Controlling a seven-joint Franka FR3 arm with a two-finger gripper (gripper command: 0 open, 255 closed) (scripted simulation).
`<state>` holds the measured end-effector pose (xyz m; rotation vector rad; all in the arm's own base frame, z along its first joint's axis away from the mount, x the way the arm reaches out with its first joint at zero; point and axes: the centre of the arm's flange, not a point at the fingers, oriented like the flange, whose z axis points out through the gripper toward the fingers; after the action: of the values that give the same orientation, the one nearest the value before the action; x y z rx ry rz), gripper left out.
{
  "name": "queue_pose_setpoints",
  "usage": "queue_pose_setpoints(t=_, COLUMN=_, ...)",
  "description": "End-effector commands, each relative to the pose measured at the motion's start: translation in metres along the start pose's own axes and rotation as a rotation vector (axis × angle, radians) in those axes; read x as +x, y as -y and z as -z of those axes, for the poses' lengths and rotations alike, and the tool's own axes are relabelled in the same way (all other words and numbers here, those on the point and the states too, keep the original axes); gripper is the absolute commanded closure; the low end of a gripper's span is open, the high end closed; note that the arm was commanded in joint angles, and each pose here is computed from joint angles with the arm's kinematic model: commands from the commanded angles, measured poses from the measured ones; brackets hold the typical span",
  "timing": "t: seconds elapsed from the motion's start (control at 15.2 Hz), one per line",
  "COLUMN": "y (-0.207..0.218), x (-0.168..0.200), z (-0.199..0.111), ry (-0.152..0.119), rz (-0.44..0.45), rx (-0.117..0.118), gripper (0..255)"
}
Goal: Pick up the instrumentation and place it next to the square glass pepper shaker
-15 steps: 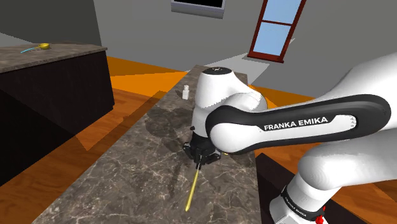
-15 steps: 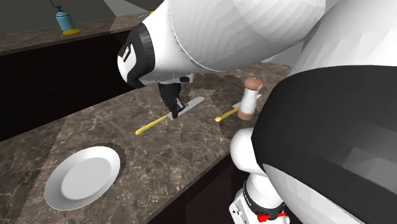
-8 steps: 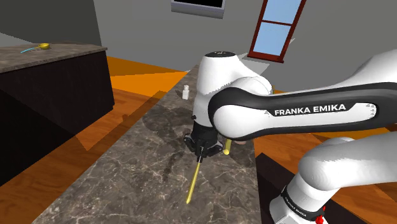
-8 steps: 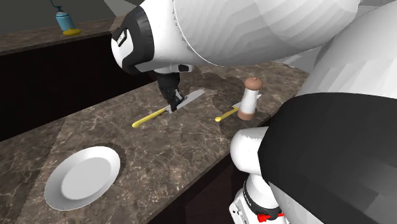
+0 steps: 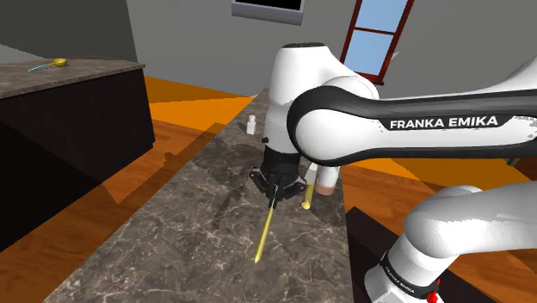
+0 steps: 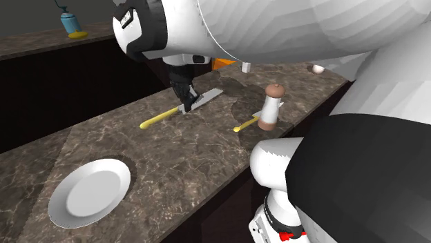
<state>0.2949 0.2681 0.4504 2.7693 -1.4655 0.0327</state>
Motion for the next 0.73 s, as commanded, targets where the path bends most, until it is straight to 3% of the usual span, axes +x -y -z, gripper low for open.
queue_pose_setpoints(t=0.0, y=0.000, x=0.000, z=0.011, ry=0.000, rz=0.000, rx=0.000, gripper=255)
queue_pose_setpoints(t=0.46, y=0.000, x=0.001, z=0.045, ry=0.000, rz=0.000, rx=0.000, gripper=255)
queue_pose_setpoints(t=0.66, y=0.008, x=0.040, z=0.044, ry=0.000, rz=0.000, rx=0.000, gripper=255)
